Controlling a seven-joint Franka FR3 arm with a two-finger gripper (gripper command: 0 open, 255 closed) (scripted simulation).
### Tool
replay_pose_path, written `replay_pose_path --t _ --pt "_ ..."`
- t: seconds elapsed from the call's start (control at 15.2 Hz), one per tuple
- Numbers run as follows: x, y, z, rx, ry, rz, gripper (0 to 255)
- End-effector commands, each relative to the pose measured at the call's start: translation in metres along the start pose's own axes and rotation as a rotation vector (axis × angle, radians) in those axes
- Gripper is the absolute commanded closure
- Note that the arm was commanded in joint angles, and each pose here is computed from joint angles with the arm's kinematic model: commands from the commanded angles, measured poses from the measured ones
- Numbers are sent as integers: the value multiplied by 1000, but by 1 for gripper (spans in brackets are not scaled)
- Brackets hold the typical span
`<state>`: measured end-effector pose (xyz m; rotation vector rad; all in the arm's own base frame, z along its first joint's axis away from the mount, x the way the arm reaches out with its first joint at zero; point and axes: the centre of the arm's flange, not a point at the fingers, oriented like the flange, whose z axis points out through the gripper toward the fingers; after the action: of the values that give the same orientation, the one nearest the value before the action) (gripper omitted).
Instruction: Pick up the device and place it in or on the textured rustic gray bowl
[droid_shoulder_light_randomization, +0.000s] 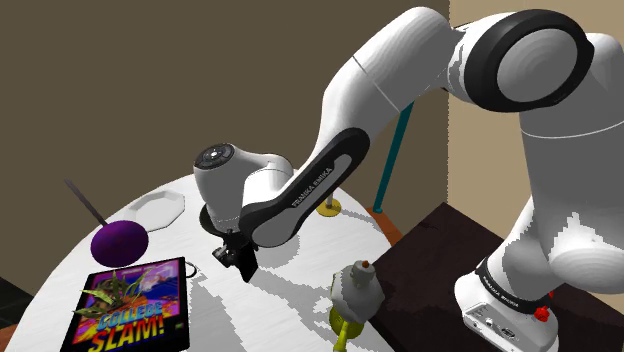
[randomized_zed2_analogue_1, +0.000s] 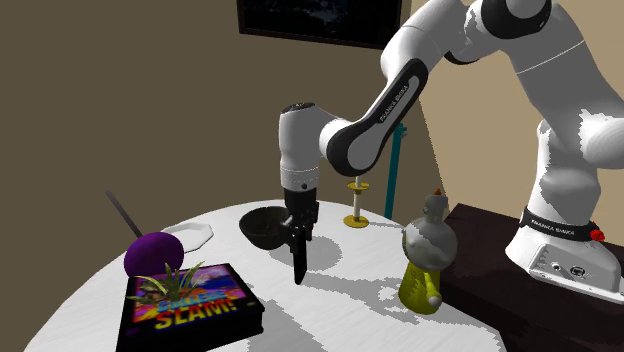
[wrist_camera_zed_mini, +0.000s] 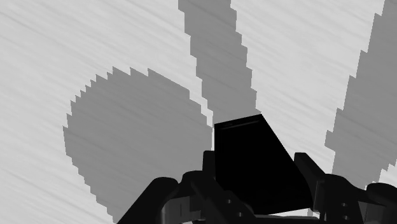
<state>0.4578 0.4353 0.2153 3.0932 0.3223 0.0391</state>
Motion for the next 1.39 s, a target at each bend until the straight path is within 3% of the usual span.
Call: replay_pose_path --t 0.0,0.26,1.32 --pt "0 1 1 -2 -1 1 255" --pt "0 1 1 -2 -1 1 255" --pt "2 4 -84 -2 -1 1 255"
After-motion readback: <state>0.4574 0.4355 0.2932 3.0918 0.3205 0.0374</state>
